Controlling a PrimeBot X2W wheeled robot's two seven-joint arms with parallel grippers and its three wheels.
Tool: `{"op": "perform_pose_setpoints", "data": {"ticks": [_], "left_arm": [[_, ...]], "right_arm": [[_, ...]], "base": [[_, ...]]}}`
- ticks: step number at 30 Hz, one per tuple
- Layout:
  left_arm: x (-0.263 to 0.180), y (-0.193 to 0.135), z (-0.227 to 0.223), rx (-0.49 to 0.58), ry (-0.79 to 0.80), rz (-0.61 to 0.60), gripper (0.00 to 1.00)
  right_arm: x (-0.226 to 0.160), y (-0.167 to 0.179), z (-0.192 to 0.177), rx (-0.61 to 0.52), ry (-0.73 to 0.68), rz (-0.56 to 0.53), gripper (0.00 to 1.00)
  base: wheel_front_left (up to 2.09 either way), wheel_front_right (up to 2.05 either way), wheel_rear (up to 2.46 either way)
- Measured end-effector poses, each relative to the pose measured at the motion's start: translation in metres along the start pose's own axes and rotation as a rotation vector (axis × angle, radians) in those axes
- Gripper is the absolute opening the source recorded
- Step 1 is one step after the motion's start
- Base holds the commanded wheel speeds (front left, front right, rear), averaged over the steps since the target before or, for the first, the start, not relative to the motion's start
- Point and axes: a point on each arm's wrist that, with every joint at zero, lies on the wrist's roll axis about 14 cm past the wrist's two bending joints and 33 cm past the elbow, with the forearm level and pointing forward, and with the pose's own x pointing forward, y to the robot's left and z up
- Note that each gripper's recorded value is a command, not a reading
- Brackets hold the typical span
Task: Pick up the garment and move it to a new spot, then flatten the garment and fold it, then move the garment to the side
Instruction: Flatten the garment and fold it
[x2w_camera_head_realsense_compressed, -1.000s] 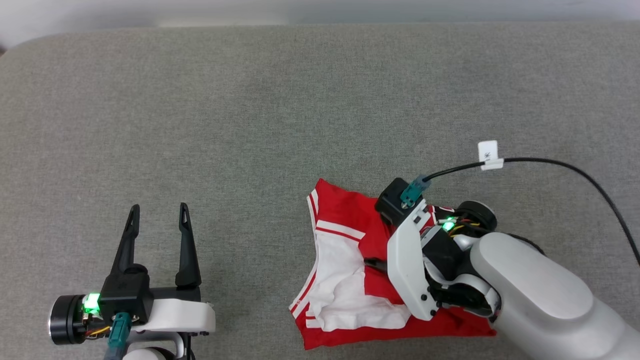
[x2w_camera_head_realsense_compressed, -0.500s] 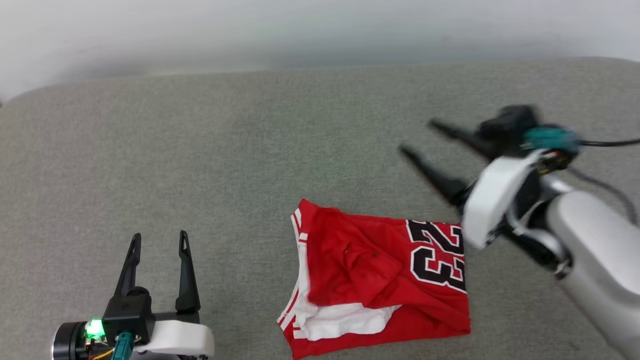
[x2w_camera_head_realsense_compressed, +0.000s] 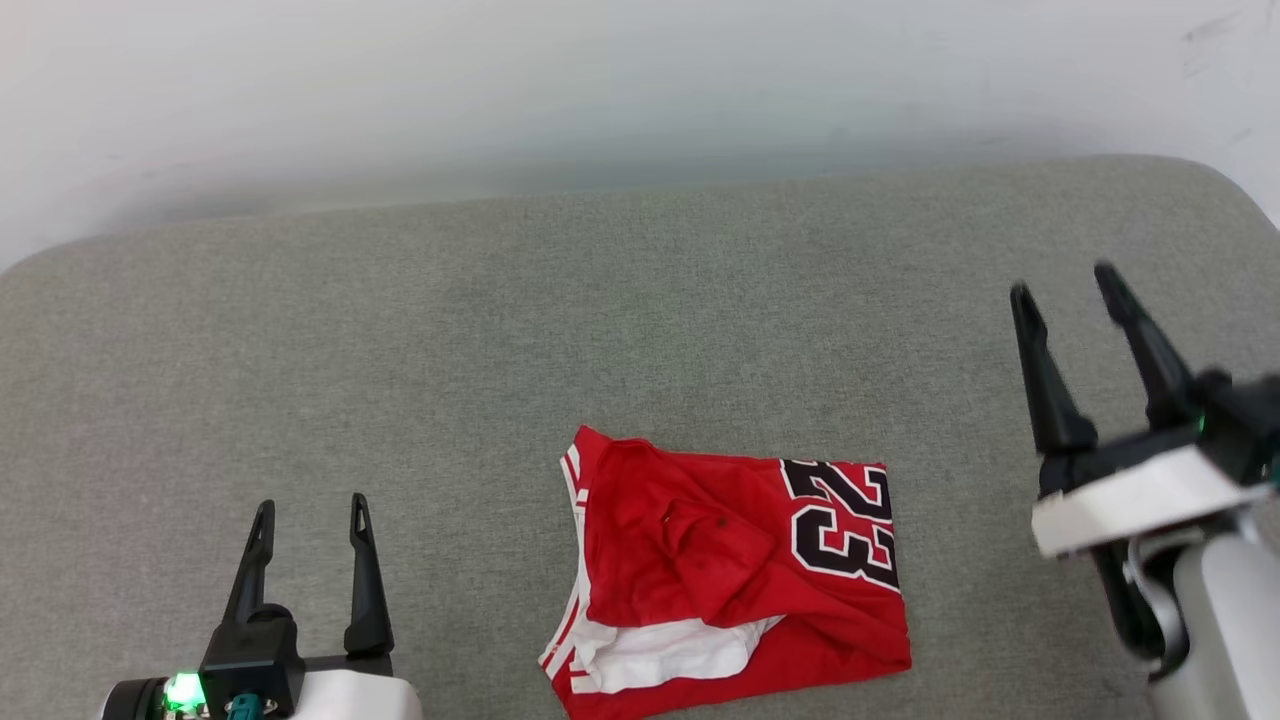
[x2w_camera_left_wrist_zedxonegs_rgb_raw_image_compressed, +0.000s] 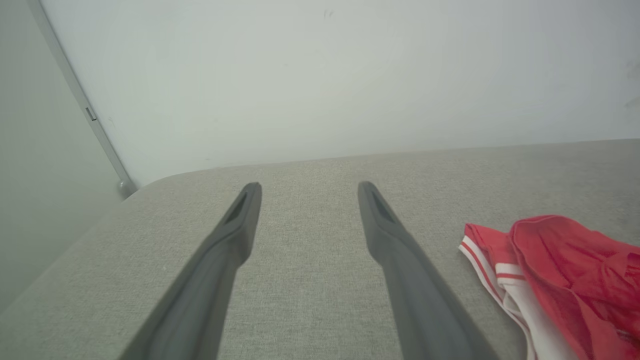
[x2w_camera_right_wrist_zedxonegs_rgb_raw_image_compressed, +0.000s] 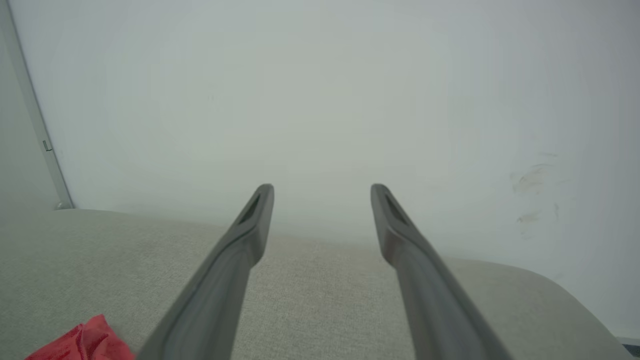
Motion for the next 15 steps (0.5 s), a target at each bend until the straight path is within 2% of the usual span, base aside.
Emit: {"op": "perform_pose_setpoints", "data": {"ticks": [7,15], "left_arm": [[-0.008,0.004,0.005,-0.006,-0.010,0.014,1.00],[-0.019,0.008,0.005,-0.014,-0.005,0.020,1.00]], "right_arm": [[-0.041,0.005,-0.008,0.084,-0.003,-0.113,1.00],[-0.081,0.019,-0.033,0.128,0.085,-0.154,1.00]], "base": [[0.00,0.00,0.00],[0.00,0.00,0.00]]}}
